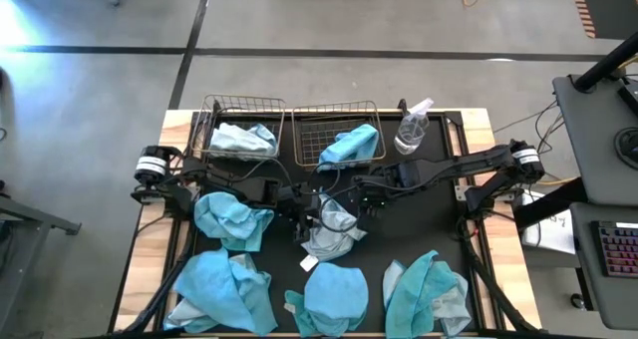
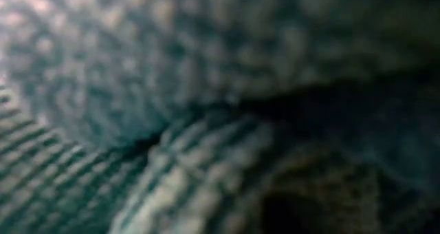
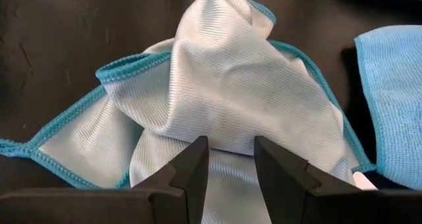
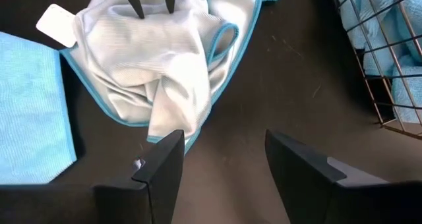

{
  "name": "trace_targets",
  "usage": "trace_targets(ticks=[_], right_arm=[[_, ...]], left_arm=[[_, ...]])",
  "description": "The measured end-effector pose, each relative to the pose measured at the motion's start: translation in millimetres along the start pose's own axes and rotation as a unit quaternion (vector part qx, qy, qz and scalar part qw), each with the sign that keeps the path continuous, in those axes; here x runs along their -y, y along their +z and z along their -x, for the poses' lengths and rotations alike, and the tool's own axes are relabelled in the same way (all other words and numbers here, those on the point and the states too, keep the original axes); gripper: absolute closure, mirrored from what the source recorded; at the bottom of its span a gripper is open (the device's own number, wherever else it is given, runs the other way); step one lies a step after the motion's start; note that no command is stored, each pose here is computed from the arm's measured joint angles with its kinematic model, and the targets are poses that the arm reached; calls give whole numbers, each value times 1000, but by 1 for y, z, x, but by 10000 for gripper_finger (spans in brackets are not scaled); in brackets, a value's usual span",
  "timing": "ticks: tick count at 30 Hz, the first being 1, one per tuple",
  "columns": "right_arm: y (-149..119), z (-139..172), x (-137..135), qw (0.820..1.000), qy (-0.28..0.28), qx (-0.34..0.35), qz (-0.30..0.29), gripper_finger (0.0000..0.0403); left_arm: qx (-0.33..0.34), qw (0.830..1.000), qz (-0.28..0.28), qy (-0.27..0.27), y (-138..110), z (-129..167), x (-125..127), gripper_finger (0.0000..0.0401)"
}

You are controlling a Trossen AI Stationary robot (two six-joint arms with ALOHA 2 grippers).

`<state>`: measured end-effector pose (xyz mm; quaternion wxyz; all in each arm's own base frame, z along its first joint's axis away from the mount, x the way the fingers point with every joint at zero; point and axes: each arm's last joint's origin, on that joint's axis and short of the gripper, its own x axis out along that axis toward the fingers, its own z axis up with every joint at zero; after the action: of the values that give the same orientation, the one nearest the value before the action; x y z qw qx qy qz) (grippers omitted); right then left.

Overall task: Sort microfiber towel by color & place in baskets
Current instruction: Put the light-blue microfiber towel into the left wire basket

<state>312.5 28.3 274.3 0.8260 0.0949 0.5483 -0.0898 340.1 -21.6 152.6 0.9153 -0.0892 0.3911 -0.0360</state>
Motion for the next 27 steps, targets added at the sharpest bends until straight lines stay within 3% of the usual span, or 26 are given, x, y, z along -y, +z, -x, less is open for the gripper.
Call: trace_targets(ticks=[12,20,27], right_arm=[[0,1,0,1000,1,2,5,197],[0,1,0,1000,0,1,6,197],[0,1,0,1000,0,0,6,197]], left_arm=[[8,1000,6,-11,1,-3,0,294],[-1,999,24,-24,-11,-29,-6,294],[-3,999,19,-42,-4,-47,-8,294]])
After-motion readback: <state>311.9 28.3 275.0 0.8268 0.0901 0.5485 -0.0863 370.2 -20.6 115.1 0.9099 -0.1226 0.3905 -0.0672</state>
